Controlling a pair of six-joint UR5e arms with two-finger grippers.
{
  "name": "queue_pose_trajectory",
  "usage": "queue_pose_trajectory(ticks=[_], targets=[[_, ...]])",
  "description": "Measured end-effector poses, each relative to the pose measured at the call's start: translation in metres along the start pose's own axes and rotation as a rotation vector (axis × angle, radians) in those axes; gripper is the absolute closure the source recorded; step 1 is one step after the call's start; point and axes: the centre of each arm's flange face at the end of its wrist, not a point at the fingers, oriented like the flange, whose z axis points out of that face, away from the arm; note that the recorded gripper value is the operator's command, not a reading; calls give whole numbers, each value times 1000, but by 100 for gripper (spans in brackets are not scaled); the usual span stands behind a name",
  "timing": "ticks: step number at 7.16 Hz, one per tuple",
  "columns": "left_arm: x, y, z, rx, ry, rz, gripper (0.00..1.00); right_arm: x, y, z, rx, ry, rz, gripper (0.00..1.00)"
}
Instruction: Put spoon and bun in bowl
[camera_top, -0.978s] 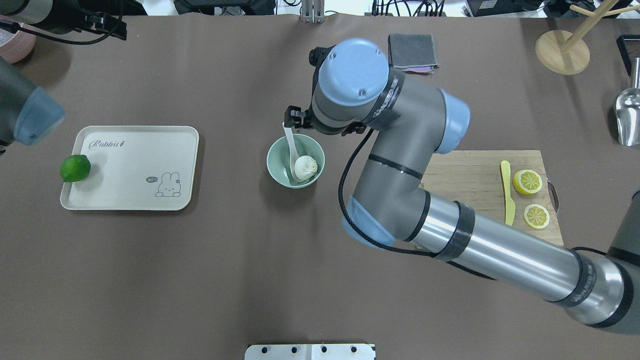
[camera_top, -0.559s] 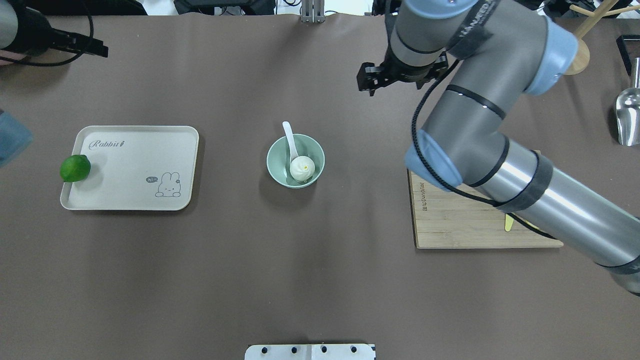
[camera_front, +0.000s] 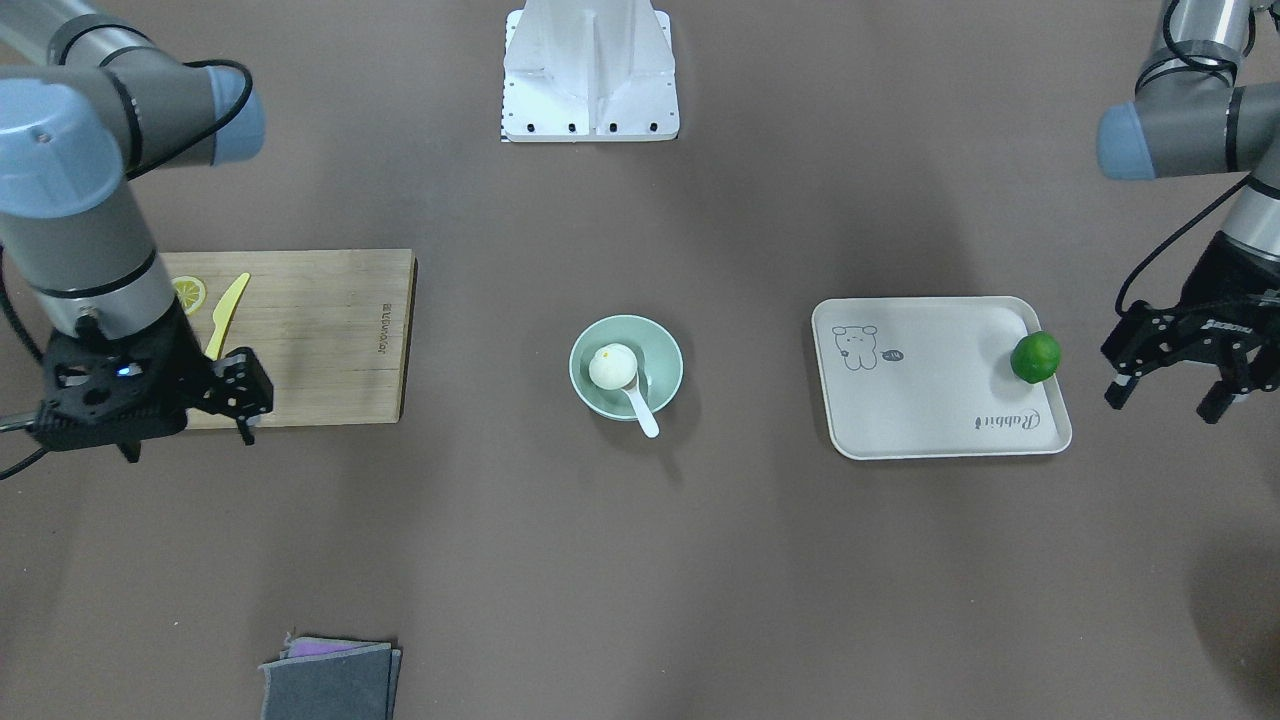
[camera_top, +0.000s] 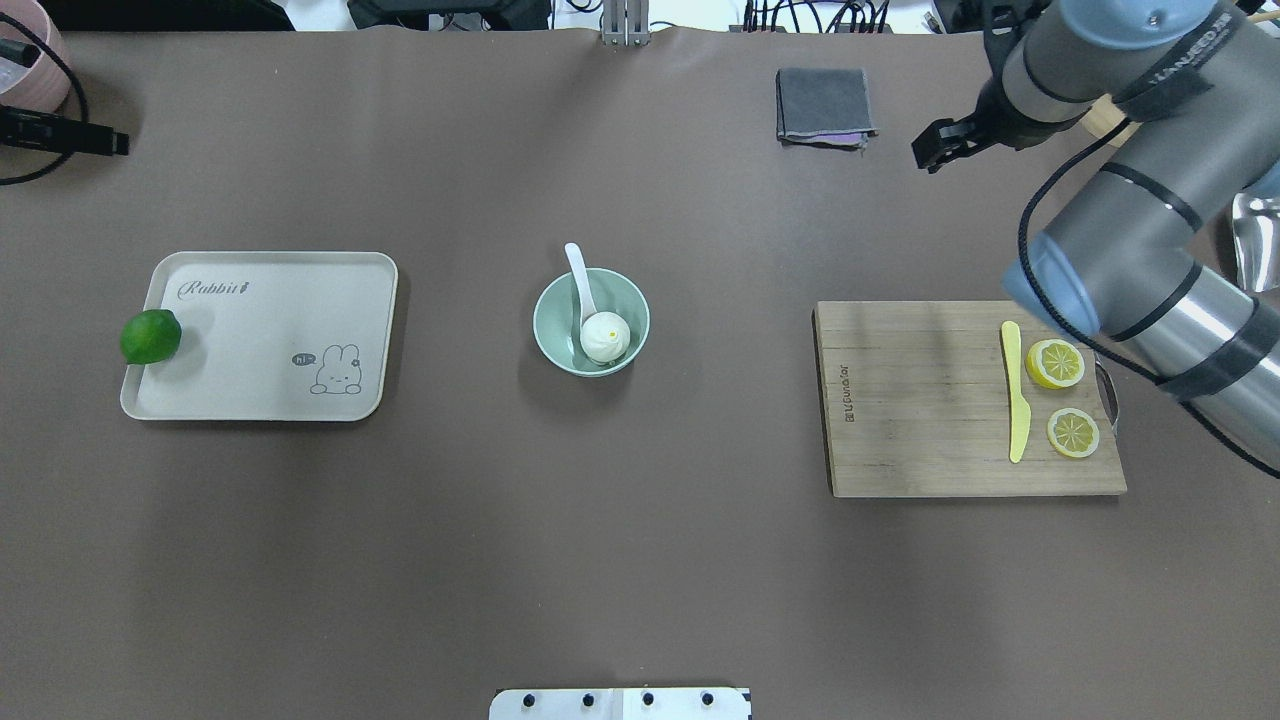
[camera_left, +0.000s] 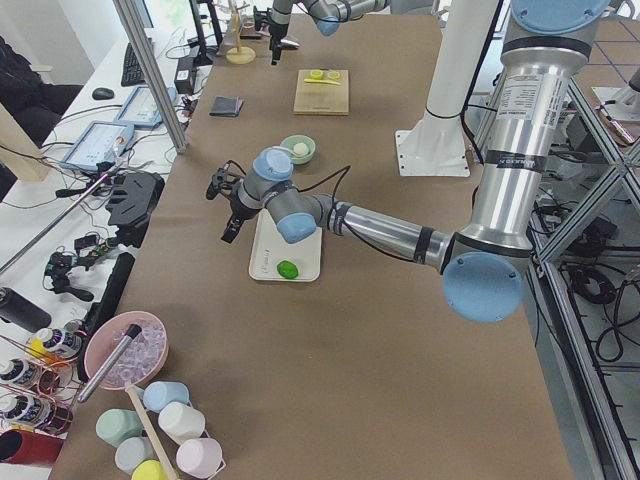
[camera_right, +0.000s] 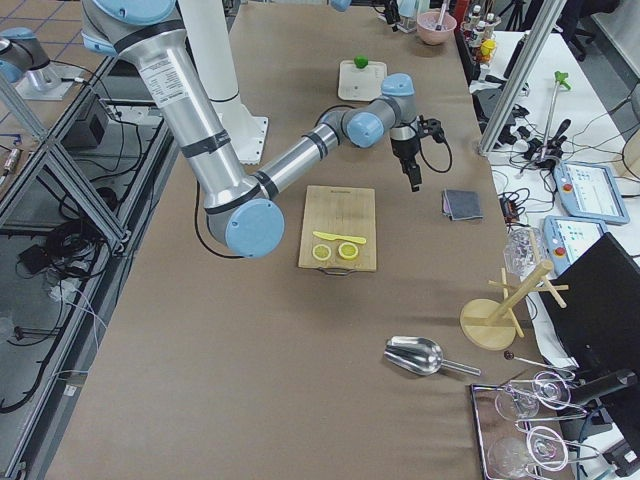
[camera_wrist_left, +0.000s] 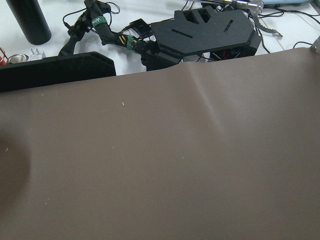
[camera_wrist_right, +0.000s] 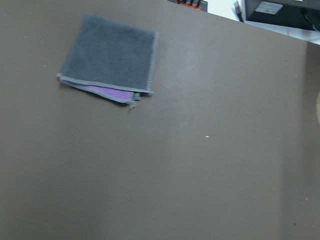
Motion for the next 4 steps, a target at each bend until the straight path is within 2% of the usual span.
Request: queue_pose_trajectory(ticks=[1,2,3,4], targets=[[-56,-1,-7,-68,-61,57,2,65,2,9,-38,-15,10,0],[-116,-4,-25,-139,-124,115,2,139,19,13,-79,-19,-16,0],[-160,-3,-46,-190,-154,119,2,209,47,13,-117,-40,-35,0],[-196,13,-65,-234,-133,65,2,279,89,9,-154,-92,-19,0]])
